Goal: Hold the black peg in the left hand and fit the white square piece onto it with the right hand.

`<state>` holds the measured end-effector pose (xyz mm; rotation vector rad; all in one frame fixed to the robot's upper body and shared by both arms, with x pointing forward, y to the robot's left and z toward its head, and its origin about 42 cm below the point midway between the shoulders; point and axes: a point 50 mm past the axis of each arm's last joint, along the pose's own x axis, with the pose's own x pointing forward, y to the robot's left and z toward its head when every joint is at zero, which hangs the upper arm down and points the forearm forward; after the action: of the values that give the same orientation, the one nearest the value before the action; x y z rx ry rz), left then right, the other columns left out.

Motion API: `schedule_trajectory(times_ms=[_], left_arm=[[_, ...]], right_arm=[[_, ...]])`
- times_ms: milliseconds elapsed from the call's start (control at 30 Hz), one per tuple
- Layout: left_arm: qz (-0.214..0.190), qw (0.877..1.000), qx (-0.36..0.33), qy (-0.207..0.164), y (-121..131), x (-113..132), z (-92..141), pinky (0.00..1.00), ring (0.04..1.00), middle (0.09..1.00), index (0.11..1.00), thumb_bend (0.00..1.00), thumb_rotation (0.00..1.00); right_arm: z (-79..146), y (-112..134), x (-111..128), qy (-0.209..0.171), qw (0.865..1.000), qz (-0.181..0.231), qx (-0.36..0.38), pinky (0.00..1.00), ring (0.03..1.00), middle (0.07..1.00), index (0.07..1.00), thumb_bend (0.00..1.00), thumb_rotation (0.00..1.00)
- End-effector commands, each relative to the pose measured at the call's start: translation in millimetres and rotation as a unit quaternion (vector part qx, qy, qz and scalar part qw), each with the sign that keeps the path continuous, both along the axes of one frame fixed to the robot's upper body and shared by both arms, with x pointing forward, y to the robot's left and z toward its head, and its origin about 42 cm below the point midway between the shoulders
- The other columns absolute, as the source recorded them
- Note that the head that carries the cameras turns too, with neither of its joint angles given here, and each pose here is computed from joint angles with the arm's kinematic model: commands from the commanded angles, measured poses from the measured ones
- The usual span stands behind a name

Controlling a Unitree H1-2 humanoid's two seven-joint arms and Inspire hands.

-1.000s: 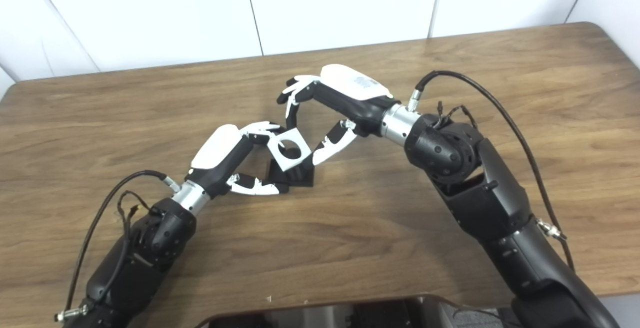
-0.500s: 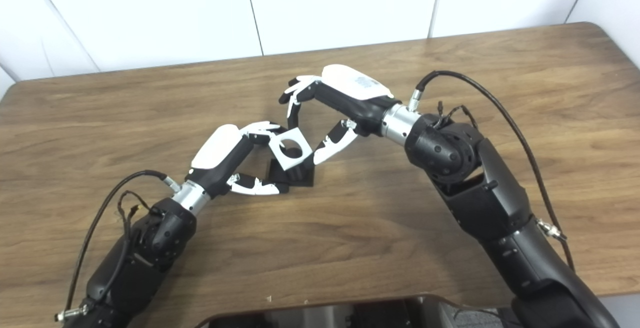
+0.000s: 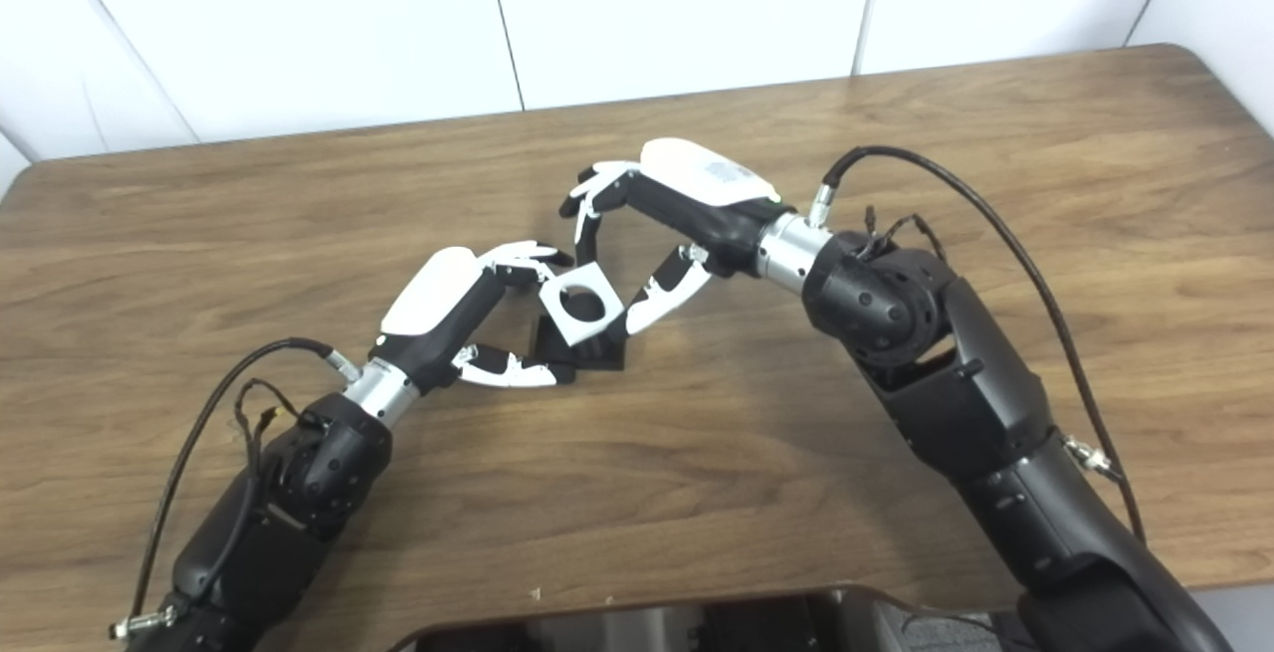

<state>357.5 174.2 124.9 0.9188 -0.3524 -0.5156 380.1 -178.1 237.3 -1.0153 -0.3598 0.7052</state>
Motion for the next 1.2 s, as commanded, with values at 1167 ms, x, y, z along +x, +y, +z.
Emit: schedule_trajectory(times_ms=[1167], left_arm=[[0.013, 0.998, 0.053, 0.032, 7, -8, -15, 0.77, 0.875, 0.820, 0.486, 0.52, 0.08]], right_arm=[[-4, -3, 20, -0.022, 0.999, -0.023, -0.010, 0.86, 0.900, 0.801, 0.482, 0.52, 0.15]])
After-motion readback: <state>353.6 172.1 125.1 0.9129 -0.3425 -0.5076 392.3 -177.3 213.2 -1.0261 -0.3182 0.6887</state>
